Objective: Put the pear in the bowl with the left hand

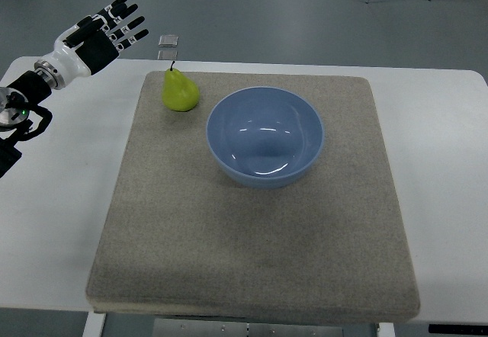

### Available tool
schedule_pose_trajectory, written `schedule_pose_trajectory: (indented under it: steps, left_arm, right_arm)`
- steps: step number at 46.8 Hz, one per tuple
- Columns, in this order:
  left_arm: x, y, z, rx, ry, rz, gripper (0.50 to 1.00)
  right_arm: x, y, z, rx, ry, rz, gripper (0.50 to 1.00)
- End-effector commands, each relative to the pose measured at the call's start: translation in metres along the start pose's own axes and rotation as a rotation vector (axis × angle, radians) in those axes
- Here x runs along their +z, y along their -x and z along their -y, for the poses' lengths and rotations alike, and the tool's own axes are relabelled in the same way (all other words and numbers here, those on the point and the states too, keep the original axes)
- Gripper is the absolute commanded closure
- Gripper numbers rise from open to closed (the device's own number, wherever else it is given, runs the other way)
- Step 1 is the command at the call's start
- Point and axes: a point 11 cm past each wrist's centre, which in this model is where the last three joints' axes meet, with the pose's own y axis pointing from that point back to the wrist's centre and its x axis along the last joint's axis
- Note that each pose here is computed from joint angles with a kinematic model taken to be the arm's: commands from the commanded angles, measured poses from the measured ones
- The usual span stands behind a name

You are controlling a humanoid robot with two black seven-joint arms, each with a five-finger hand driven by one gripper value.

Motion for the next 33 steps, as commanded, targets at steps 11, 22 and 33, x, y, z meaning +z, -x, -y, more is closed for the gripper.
schedule_pose_trajectory:
  steps: [11,22,33]
  left_arm:
    - [0.000,0.000,0.000,0.001,0.001,0.000,0.506]
    - [0.009,0.004,0.003,-0.004,0.017,0.007,0.506]
    - [0.012,-0.006,-0.001,0.026,0.023,0.014,0.506]
  right_arm:
    - [0.000,0.000,0.000,0.000,0.000,-0.001,0.574]
    - [0.000,0.000,0.000,0.000,0.001,-0.001,0.576]
    - [0.000,0.000,0.000,0.000,0.000,-0.001,0.576]
